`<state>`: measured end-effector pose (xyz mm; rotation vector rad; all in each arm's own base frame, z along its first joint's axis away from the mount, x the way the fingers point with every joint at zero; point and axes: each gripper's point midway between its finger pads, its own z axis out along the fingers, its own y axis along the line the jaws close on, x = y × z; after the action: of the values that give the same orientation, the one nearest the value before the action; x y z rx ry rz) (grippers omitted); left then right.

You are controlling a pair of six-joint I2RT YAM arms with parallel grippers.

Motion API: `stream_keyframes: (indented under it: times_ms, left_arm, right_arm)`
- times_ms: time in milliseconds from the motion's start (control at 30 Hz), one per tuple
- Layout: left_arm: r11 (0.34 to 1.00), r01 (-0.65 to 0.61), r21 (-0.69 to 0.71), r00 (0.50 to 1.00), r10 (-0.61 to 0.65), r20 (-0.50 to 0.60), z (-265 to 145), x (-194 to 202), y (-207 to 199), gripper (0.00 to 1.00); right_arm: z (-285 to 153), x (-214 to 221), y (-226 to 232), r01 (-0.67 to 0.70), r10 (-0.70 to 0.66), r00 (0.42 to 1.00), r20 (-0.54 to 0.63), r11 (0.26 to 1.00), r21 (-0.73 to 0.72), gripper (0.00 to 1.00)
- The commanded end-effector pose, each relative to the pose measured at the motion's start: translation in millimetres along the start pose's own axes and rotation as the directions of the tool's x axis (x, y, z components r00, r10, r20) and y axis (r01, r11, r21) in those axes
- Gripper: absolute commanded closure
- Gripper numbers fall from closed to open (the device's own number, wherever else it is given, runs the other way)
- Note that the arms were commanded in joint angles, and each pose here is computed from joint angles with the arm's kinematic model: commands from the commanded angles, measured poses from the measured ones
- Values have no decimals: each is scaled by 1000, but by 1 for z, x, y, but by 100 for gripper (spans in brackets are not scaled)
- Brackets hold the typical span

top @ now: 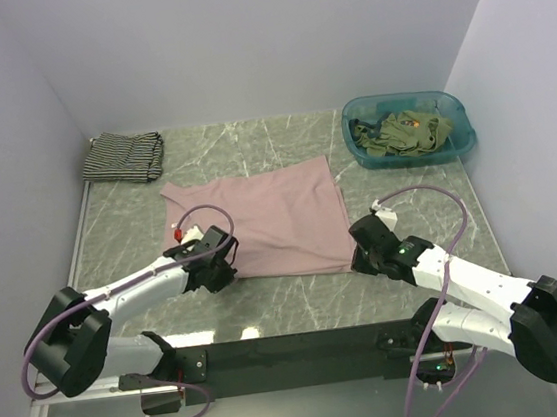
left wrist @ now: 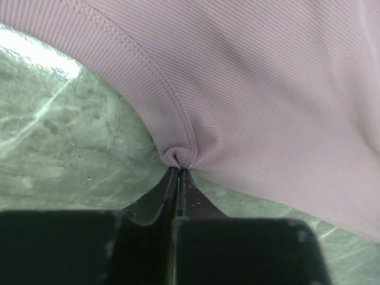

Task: Fold and stack the tank tops
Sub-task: Flatten the tank top out

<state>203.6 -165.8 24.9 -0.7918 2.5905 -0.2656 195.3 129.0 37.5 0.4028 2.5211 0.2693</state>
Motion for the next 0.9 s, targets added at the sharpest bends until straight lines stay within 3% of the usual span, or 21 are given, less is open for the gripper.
stream_keyframes:
  times_ms: [0, 233, 500, 800, 833, 867]
  left_arm:
    - [1000, -16, -13, 999, 16, 40, -1, -10, -2, 99]
    - [990, -115, -81, 993, 114, -24, -15, -14, 17, 99]
    - [987, -142, -80, 957, 116, -265, -14, 31, 45, 99]
    - [981, -158, -117, 909, 98, -406, -34, 64, 81, 99]
    - [982, -161, -100, 900, 104, -423, -37, 67, 79, 98]
    - [984, -156, -85, 899, 105, -425, -40, 64, 72, 94]
  right_arm:
    - [2, -5, 0, -4, 4, 1000, 24, 1000, -2, 100]
    - [-4, 7, 3, 3, -4, 1000, -19, 999, -36, 100]
    - [-17, 54, 5, 3, -14, 991, -136, 997, -81, 100]
    - [-46, 108, 16, 0, -40, 967, -253, 988, -156, 100]
    - [-47, 108, 19, 6, -47, 967, -249, 987, -162, 96]
    - [-51, 102, 28, 8, -51, 970, -236, 983, -182, 80]
